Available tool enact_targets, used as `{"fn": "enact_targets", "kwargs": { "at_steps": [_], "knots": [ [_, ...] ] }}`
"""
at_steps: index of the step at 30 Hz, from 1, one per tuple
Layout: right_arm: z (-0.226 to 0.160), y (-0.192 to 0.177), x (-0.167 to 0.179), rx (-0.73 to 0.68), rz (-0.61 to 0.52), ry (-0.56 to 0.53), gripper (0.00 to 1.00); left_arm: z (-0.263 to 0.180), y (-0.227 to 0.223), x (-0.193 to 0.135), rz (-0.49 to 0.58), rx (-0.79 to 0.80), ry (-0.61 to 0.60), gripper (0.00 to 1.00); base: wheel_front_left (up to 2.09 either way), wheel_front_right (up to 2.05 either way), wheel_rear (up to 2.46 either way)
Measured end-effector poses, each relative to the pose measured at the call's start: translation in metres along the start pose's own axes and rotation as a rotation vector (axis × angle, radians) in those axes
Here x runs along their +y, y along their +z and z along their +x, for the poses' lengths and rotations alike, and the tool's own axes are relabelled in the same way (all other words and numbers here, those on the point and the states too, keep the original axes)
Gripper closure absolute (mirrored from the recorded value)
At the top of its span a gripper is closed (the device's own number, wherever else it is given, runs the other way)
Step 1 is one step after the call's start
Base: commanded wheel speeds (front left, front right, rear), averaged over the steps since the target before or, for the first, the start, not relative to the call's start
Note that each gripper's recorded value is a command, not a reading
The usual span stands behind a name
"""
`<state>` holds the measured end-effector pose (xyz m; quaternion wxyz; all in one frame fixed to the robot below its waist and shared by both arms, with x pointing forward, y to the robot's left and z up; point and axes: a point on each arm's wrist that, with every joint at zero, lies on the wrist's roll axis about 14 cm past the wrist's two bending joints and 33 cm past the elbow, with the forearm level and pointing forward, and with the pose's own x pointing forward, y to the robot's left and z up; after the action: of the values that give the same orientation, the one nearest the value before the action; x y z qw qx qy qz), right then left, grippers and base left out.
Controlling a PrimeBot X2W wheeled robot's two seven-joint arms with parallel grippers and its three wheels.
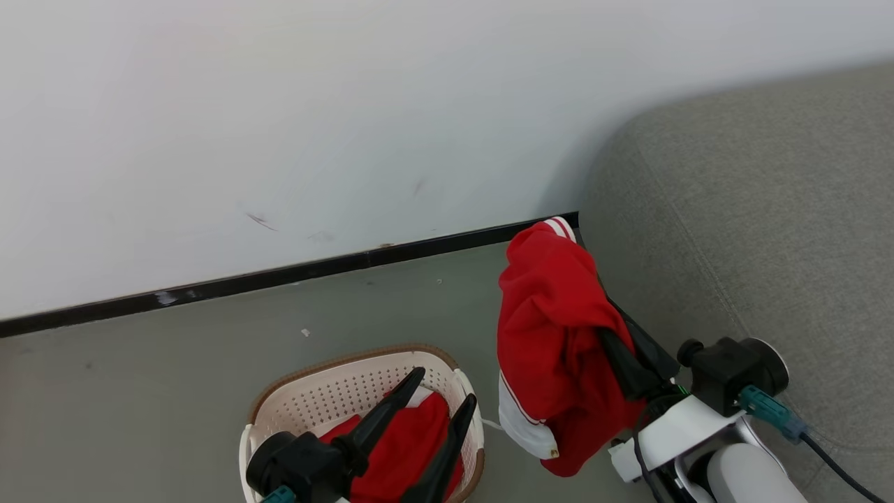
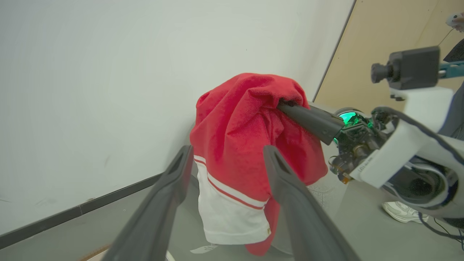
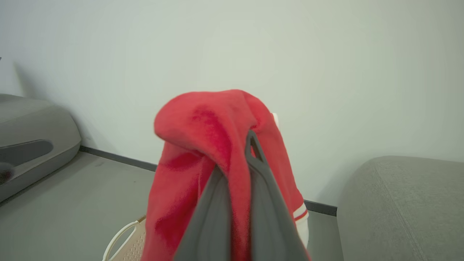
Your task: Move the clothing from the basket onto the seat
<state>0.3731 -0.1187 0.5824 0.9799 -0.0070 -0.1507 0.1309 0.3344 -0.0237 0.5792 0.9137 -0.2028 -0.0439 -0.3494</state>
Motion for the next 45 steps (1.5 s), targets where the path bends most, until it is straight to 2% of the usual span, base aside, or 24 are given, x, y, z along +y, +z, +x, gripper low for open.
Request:
{"fn": "enact_targets", "kwargs": {
  "at_steps": [13,17,23,29,41,45],
  "knots": [
    [-0.038,-0.021,-0.078,0.071,0.068,-0.276,1.0,0.014,-0.02,-0.01,-0.045,0.039,-0.057,0.0,0.0,0.0,0.0],
    [-0.039,-0.022,-0.098,0.071,0.058,-0.321,1.0,0.016,-0.024,-0.009,-0.058,0.051,-0.055,0.0,0.0,0.0,0.0],
    [-0.032,-0.019,-0.142,0.055,0.041,-0.408,1.0,0.016,-0.032,0.0,-0.075,0.069,-0.026,0.0,0.0,0.0,0.0],
    [-0.024,-0.028,-0.174,0.05,0.11,-0.499,1.0,0.013,-0.04,0.013,-0.088,0.088,0.019,0.0,0.0,0.0,0.0],
    [0.026,0.006,-0.252,-0.085,0.126,-0.625,1.0,-0.005,-0.06,0.045,-0.1,0.149,0.14,0.0,0.0,0.0,0.0],
    [0.031,-0.002,-0.28,-0.076,0.172,-0.7,1.0,-0.009,-0.065,0.054,-0.107,0.161,0.17,0.0,0.0,0.0,0.0]
  ]
}}
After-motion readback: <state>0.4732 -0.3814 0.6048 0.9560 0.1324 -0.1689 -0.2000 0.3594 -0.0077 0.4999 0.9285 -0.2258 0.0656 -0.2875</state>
